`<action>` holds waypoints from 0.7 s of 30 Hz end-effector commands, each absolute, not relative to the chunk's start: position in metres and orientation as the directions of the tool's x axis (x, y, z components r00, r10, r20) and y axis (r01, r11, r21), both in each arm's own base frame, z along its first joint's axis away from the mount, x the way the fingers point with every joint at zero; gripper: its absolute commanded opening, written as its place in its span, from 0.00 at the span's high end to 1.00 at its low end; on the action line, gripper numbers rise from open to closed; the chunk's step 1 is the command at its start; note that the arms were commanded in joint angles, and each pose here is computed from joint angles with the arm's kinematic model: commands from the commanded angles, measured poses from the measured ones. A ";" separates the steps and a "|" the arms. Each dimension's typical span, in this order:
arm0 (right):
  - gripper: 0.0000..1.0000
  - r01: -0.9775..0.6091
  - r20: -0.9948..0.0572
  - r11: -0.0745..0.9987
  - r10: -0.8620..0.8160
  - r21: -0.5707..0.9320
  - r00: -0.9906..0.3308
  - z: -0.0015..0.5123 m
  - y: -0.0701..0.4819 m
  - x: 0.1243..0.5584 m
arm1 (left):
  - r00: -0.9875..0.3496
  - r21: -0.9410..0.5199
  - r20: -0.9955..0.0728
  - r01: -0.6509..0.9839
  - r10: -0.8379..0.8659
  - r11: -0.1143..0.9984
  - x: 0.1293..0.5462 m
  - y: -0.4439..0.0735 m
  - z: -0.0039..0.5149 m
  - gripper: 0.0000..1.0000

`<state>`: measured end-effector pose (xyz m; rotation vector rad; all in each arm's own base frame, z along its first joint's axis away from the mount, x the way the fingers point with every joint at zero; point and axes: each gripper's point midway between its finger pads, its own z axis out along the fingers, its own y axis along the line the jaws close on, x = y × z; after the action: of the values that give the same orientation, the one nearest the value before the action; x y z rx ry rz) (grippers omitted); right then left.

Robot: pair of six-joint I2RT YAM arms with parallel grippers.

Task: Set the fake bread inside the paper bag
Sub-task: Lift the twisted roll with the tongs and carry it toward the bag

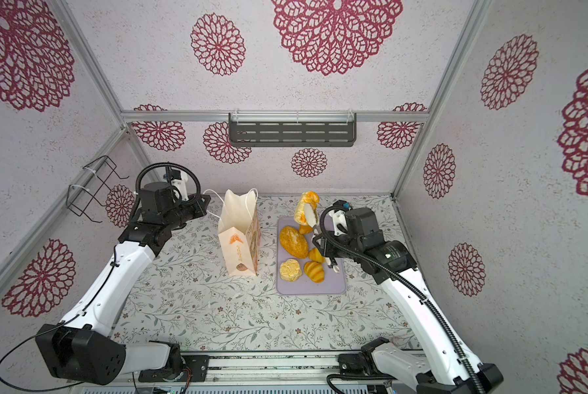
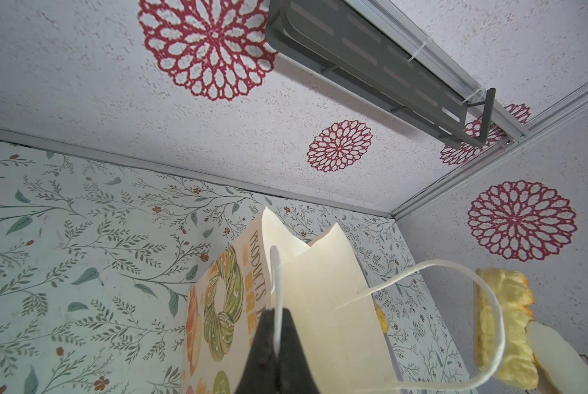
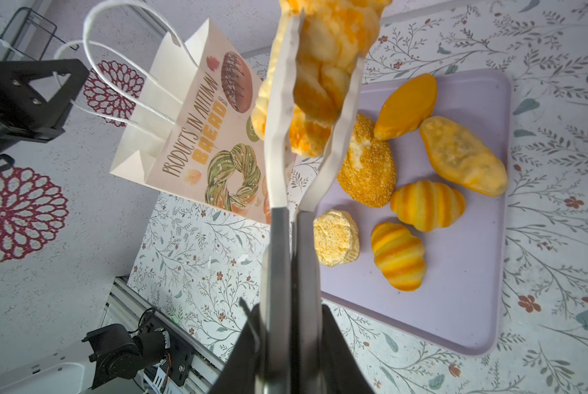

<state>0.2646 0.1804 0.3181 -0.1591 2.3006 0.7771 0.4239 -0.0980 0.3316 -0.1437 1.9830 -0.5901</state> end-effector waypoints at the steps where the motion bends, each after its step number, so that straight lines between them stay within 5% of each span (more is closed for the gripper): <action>1: 0.89 -0.427 -0.753 0.769 0.105 0.476 -0.650 0.364 0.192 0.271 | -0.451 -0.448 -0.828 0.175 -0.333 0.877 0.420 -0.100 0.340 1.00; 21: 0.90 -0.547 -0.830 0.725 0.060 0.418 -0.555 0.426 0.242 0.286 | -0.451 -0.458 -0.825 0.183 -0.340 0.870 0.420 -0.102 0.341 1.00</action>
<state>0.2851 0.2402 0.3856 -0.3395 2.1509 0.8452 0.4239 -0.0981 0.3317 -0.1435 1.9828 -0.5912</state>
